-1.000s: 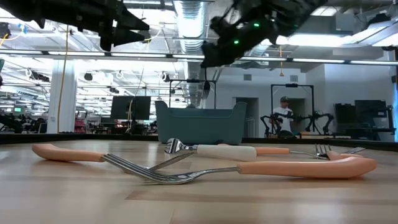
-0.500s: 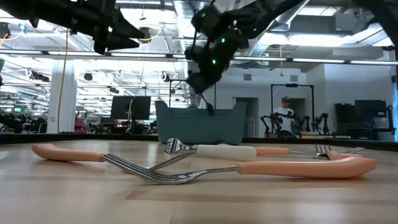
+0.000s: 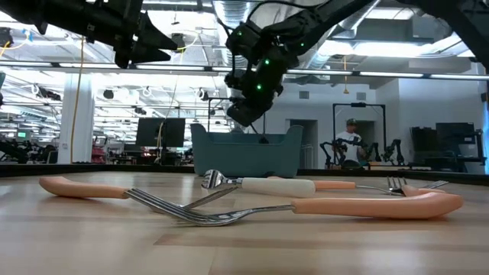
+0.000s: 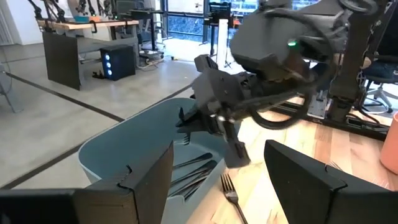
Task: Sort silverware by color (type)
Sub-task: Put the black fork into the blue bin
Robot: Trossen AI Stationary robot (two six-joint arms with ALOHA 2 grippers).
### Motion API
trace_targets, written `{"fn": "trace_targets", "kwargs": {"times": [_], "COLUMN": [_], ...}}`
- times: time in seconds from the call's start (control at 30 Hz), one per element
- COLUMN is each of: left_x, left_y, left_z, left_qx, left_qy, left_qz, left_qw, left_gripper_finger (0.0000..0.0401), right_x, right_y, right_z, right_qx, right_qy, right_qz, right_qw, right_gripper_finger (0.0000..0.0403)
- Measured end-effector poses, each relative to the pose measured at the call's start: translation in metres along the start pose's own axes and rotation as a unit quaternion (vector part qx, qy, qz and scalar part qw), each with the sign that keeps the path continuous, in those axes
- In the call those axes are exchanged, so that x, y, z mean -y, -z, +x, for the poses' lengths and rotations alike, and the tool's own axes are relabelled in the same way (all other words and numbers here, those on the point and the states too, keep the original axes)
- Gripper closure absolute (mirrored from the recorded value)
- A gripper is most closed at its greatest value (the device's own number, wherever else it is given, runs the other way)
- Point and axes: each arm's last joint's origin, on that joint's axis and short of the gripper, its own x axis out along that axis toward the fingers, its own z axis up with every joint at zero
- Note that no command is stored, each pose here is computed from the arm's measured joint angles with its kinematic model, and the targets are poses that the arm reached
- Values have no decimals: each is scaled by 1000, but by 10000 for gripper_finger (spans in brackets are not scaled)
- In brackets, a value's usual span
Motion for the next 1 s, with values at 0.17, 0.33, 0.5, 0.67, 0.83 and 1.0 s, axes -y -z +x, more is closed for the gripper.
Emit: {"fn": "trace_targets", "kwargs": {"times": [0.17,0.33,0.5,0.67,0.83,1.0], "left_x": [0,0,0,0,0,0], "left_y": [1,3,3,3,3,3], "left_z": [0,0,0,0,0,0], "left_qx": [-3,-14,-15,-15,-15,-15], "left_qy": [0,-1,-2,-2,-2,-2], "left_qz": [-3,-5,-6,-9,-15,-18], "left_qw": [1000,1000,1000,1000,1000,1000], "left_gripper_finger": [164,163,163,163,163,163], "right_x": [11,11,10,10,10,9], "right_y": [5,7,7,7,7,7], "right_z": [11,14,13,13,13,13], "right_qx": [-16,-22,-18,-19,-19,-18], "right_qy": [-38,-65,-90,-91,-91,-109], "right_qz": [52,67,68,74,74,80], "right_qw": [998,995,993,993,993,991], "right_gripper_finger": [366,366,366,366,345,341]}}
